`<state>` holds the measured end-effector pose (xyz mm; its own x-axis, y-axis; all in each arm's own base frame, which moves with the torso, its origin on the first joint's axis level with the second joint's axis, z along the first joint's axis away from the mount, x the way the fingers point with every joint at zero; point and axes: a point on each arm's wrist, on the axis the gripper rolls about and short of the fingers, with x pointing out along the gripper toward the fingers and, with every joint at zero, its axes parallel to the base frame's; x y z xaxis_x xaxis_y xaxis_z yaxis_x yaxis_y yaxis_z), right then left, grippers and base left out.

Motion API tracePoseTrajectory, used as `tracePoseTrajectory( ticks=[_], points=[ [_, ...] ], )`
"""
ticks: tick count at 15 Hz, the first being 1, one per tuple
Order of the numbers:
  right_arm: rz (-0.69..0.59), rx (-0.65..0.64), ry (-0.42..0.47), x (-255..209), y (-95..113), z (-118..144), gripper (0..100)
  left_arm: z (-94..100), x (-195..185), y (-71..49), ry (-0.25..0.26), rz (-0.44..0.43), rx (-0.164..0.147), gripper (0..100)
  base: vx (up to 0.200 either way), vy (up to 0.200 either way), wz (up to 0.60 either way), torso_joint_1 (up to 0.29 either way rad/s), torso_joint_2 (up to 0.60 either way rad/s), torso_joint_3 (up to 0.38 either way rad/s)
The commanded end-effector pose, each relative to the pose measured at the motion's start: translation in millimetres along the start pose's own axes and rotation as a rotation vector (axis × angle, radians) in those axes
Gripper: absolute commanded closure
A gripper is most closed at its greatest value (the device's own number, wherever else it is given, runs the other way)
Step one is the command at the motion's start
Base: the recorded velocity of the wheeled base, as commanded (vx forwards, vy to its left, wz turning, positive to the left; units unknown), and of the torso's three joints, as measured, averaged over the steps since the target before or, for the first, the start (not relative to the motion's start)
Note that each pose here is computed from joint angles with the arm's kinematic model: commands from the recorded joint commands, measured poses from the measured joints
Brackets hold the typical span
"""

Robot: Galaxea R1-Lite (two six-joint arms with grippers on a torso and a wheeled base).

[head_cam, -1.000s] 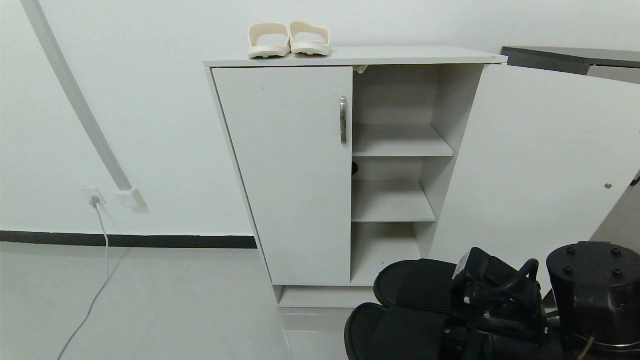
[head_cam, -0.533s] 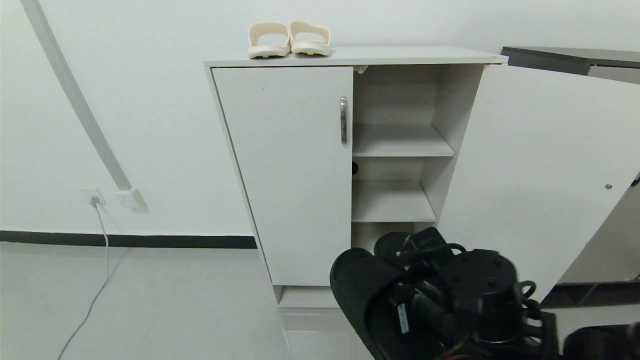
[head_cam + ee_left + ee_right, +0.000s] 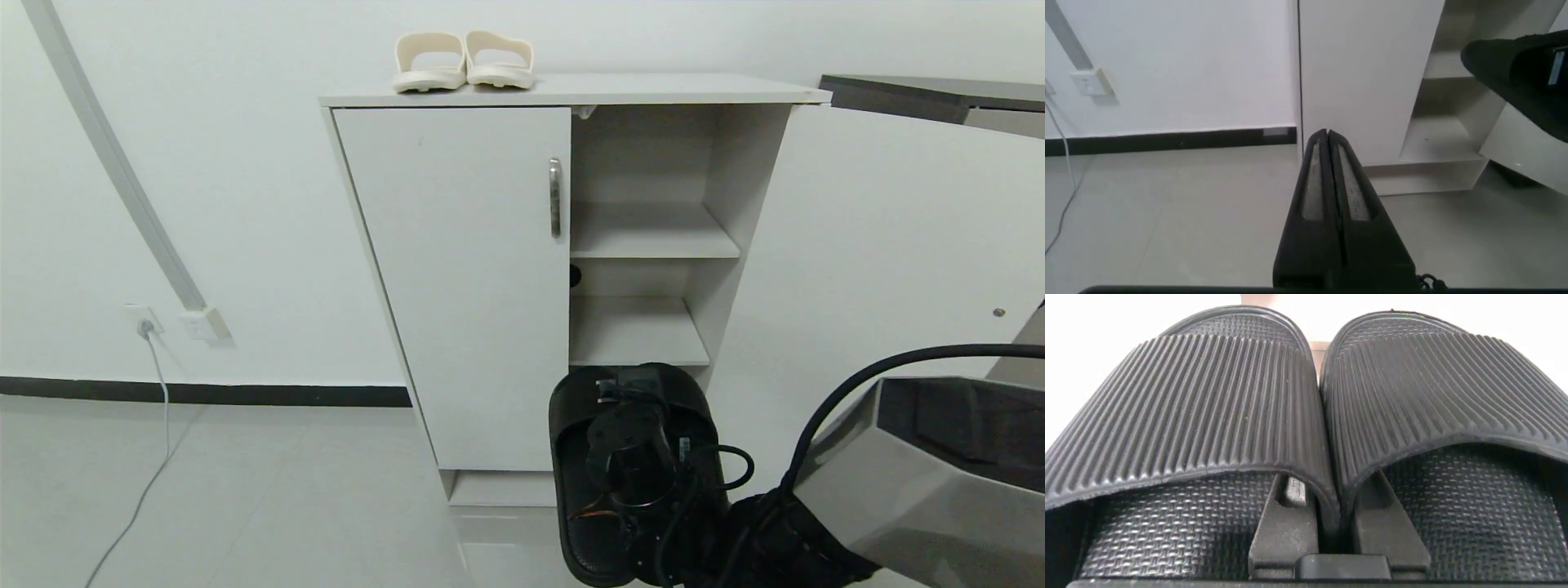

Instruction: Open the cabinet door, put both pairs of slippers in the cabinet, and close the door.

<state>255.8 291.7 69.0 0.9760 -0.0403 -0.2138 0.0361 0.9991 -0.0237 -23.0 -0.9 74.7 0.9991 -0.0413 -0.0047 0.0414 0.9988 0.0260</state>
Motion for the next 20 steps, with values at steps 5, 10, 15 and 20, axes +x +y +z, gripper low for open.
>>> tracePoseTrajectory(
  ticks=[5,10,15,20],
  points=[
    [-0.013,-0.031,0.025,9.8,2.0,-17.0,100,0.7,0.1,0.0,-0.002,0.0,0.0,100,0.0,-0.08,0.0,0.003,0.0,0.0],
    [0.077,-0.025,0.029,16.1,7.9,-18.6,100,0.3,0.2,0.0,0.0,0.0,0.0,100,0.0,0.0,0.0,0.0,0.0,0.0],
    [0.046,-0.02,0.034,31.6,6.7,-32.5,100,0.8,0.2,0.0,0.0,0.0,0.0,100,0.0,0.0,0.0,0.0,0.0,0.0],
    [0.054,-0.013,0.029,33.6,8.0,-37.3,100,0.8,0.2,0.0,0.0,0.0,0.0,100,0.0,0.0,0.0,0.0,0.0,0.0]
  ],
)
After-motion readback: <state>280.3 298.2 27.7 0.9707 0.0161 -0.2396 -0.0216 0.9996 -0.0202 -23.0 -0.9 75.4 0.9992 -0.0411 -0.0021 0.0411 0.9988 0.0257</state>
